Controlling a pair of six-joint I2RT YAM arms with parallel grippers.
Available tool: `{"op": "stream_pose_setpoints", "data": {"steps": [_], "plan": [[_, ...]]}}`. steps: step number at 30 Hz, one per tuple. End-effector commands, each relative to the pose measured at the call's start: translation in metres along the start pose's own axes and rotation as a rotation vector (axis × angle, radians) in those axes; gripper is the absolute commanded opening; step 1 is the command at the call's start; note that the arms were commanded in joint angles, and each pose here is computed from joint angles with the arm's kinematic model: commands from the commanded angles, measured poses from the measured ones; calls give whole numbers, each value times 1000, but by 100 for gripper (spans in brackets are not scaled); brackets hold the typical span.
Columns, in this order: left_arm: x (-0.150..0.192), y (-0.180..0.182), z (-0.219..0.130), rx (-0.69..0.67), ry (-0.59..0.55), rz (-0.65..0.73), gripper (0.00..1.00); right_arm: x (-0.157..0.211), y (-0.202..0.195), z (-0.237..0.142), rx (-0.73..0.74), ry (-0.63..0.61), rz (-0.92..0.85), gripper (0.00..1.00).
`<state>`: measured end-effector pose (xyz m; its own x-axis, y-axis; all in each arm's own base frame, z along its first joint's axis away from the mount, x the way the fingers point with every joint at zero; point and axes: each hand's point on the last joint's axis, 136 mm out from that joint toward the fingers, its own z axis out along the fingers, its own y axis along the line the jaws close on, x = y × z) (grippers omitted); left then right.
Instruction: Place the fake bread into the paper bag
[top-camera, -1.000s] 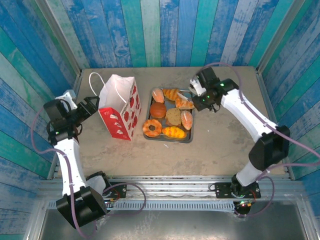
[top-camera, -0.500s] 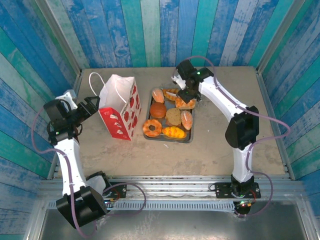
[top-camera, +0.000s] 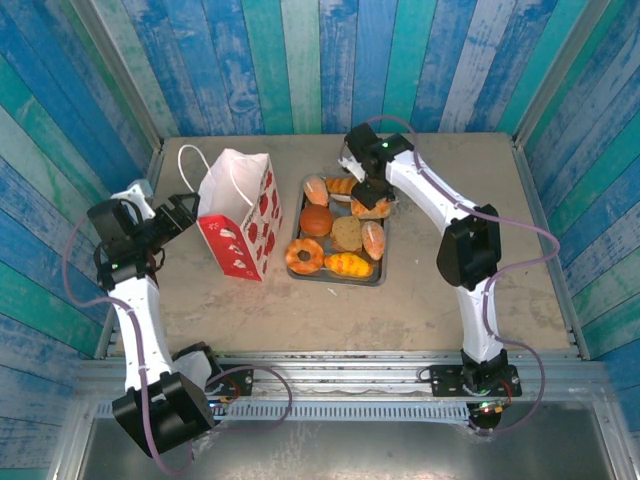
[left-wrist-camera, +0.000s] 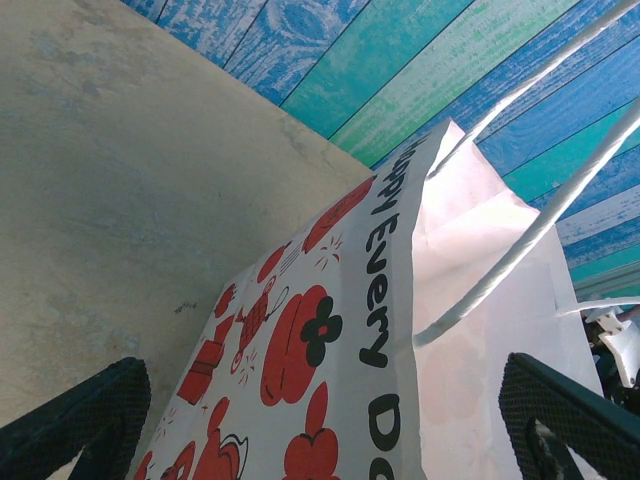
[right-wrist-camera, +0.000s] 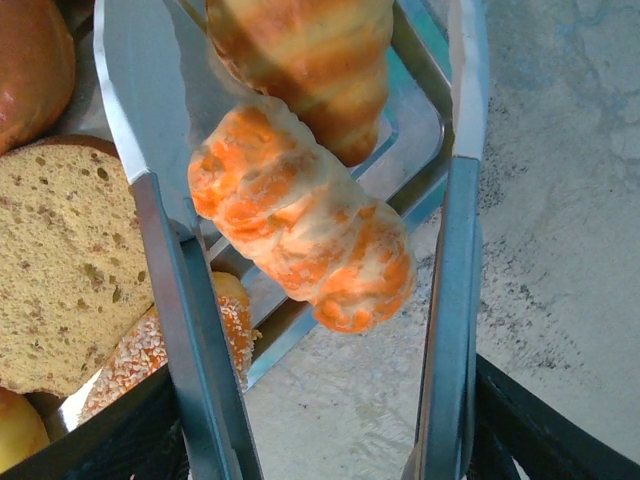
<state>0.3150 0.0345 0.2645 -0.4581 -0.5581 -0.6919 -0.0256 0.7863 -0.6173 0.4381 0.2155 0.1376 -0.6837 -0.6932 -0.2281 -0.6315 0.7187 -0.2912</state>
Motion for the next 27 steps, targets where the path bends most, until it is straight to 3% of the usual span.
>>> {"op": "stream_pose_setpoints", "data": {"steps": [1, 20, 27], "plan": [[-2, 0, -2, -3, -17, 27, 94, -2, 1, 3, 6, 14, -26, 69], [-4, -3, -4, 5, -21, 30, 94, -7, 1, 30, -6, 59, -14, 67], [-7, -5, -8, -8, -31, 42, 94, -13, -4, 15, 0, 25, -1, 49]]}}
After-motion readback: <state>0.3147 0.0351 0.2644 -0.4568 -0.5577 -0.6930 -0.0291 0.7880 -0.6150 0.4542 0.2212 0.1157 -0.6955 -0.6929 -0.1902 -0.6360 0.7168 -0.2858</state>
